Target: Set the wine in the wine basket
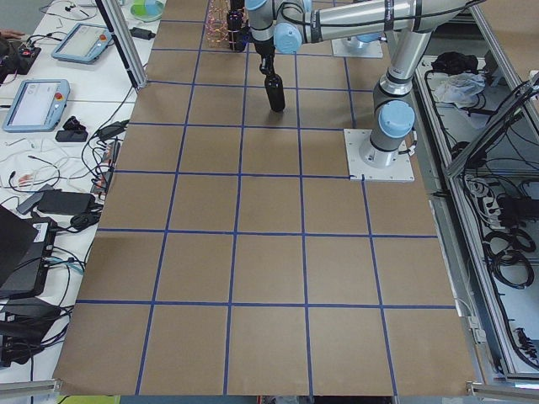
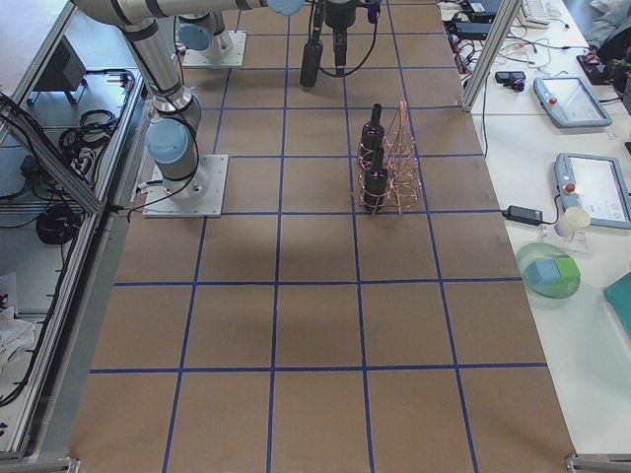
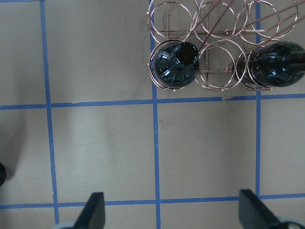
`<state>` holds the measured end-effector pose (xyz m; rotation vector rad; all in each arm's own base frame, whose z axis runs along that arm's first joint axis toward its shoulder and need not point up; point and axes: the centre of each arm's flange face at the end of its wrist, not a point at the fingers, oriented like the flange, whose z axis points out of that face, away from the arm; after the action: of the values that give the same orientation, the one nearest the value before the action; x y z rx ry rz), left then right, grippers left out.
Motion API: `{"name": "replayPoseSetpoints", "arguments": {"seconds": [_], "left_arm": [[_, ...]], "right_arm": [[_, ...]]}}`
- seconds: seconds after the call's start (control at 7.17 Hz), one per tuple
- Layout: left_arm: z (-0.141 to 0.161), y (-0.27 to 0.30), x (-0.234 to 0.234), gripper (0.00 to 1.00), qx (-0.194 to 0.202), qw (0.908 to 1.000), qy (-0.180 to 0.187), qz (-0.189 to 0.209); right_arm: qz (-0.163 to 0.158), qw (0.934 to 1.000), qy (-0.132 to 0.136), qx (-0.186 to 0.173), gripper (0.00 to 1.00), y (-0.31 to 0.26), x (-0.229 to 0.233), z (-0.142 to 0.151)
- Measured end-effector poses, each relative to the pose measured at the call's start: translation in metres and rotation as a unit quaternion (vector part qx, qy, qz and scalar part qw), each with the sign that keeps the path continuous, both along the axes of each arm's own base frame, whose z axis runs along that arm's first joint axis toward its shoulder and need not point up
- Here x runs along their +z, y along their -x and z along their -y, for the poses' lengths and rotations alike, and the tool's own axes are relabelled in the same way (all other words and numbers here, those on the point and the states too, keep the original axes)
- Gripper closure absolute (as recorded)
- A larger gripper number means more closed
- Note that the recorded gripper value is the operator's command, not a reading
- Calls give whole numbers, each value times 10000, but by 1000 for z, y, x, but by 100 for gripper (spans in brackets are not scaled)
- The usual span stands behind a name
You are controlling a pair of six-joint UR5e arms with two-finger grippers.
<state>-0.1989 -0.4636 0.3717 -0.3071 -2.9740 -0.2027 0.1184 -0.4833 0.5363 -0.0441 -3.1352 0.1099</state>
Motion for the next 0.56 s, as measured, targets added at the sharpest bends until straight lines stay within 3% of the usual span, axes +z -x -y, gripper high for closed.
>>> {"name": "replayPoseSetpoints", "arguments": {"seconds": [0.56], "left_arm": [[-3, 0, -3, 100, 8, 9999, -152, 6]], "right_arm": [[-1, 10000, 0, 7, 0, 0, 0, 0]]}}
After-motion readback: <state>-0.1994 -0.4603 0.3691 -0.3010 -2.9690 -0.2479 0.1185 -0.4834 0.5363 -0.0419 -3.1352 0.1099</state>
